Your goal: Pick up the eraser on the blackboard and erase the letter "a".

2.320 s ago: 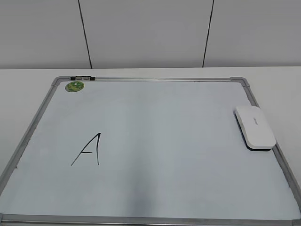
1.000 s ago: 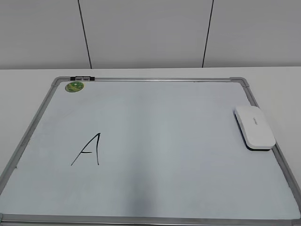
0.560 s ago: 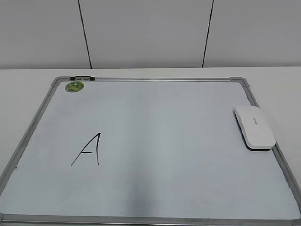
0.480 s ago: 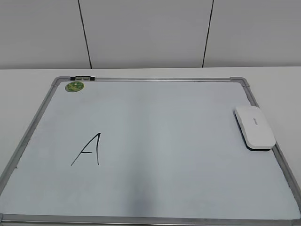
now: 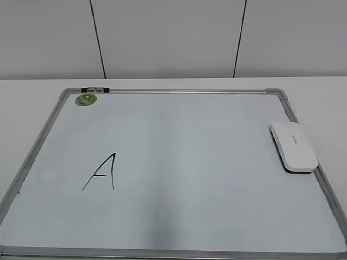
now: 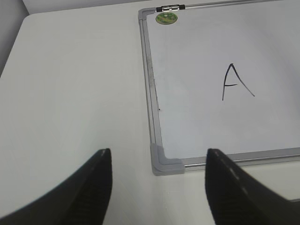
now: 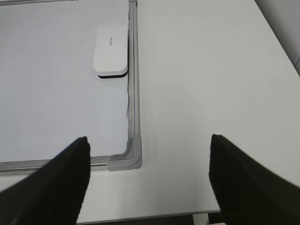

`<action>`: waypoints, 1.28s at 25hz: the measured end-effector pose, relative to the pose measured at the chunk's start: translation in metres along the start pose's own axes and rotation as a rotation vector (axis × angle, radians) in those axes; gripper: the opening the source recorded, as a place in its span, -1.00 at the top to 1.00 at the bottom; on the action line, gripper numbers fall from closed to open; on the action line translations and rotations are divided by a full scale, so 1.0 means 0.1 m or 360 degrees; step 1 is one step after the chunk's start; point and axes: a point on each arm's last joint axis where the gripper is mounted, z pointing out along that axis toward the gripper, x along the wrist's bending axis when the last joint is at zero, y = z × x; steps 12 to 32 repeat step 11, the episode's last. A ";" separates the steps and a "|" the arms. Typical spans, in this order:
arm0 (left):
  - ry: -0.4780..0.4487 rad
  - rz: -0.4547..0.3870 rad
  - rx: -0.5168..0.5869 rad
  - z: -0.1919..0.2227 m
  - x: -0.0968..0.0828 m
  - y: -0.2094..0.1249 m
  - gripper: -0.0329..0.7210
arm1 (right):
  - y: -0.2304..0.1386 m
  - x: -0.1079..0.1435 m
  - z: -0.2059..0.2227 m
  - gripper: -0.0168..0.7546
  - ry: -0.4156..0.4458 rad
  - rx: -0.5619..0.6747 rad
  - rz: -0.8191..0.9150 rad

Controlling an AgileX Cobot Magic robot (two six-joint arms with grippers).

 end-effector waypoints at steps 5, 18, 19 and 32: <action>0.0000 0.0000 0.0000 0.00 0.00 0.00 -0.31 | 0.00 0.00 0.00 -0.57 0.0000 0.0003 0.0000; 0.0000 0.0000 0.0000 0.00 0.00 0.00 -0.31 | 0.00 0.00 0.00 -0.57 0.0000 0.0003 0.0000; 0.0000 0.0000 0.0000 0.00 0.00 0.00 -0.31 | 0.00 0.00 0.00 -0.57 0.0000 0.0003 0.0000; 0.0000 0.0000 0.0000 0.00 0.00 0.00 -0.31 | 0.00 0.00 0.00 -0.57 0.0000 0.0003 0.0000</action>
